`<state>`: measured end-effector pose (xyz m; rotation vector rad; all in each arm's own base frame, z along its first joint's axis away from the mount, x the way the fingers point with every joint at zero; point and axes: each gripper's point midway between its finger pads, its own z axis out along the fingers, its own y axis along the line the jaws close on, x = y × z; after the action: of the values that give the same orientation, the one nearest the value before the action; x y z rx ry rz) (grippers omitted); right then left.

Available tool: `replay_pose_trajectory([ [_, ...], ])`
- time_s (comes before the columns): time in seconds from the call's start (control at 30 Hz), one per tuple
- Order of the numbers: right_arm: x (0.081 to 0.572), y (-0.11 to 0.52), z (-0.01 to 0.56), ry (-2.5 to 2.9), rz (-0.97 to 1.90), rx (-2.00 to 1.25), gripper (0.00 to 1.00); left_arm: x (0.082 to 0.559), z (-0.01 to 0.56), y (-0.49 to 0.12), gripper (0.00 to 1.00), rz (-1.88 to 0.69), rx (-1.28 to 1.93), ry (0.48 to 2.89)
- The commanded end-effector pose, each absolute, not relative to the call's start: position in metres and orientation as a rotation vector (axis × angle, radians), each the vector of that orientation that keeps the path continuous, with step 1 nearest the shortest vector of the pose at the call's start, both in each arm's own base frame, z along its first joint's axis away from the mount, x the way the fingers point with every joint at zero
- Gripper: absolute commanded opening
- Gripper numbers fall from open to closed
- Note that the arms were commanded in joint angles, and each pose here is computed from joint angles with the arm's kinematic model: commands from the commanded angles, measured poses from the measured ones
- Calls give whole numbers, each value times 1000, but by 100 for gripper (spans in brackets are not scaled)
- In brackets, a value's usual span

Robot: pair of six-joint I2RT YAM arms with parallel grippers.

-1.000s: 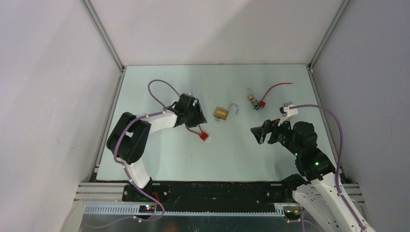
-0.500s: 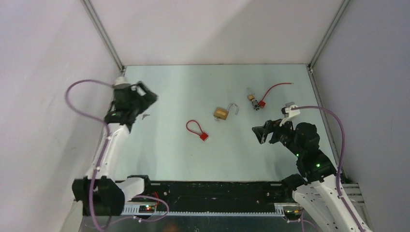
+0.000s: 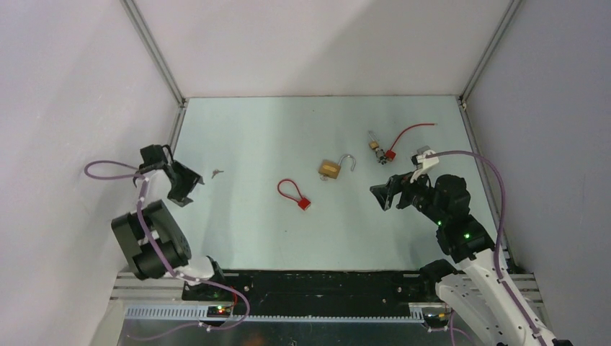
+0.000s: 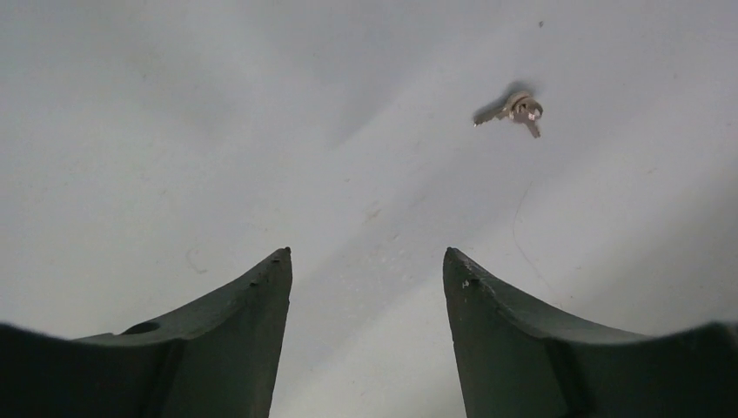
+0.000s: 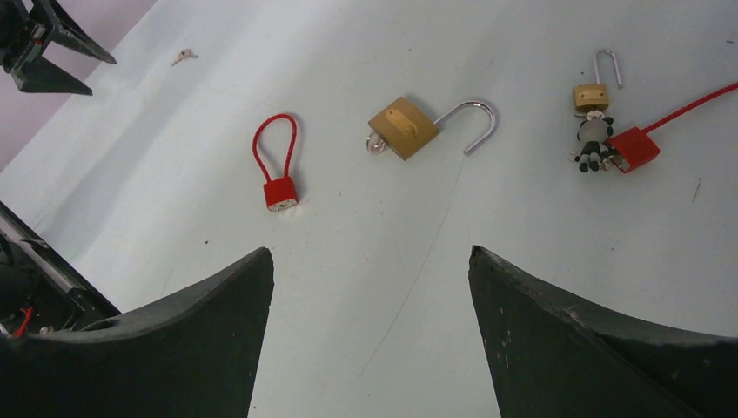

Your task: Unlock with the key

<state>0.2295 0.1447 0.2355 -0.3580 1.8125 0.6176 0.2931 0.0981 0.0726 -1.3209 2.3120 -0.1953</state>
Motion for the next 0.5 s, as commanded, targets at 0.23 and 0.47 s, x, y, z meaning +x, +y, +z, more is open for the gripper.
replay_pose_trajectory([
  [0.23,238,143,242,1775,586,-384,85,374,62,102,68,69,-1052,2473],
  [0.47,240,139,240,1782,561,-372,85,396,33,84,62,195,-925,2652],
])
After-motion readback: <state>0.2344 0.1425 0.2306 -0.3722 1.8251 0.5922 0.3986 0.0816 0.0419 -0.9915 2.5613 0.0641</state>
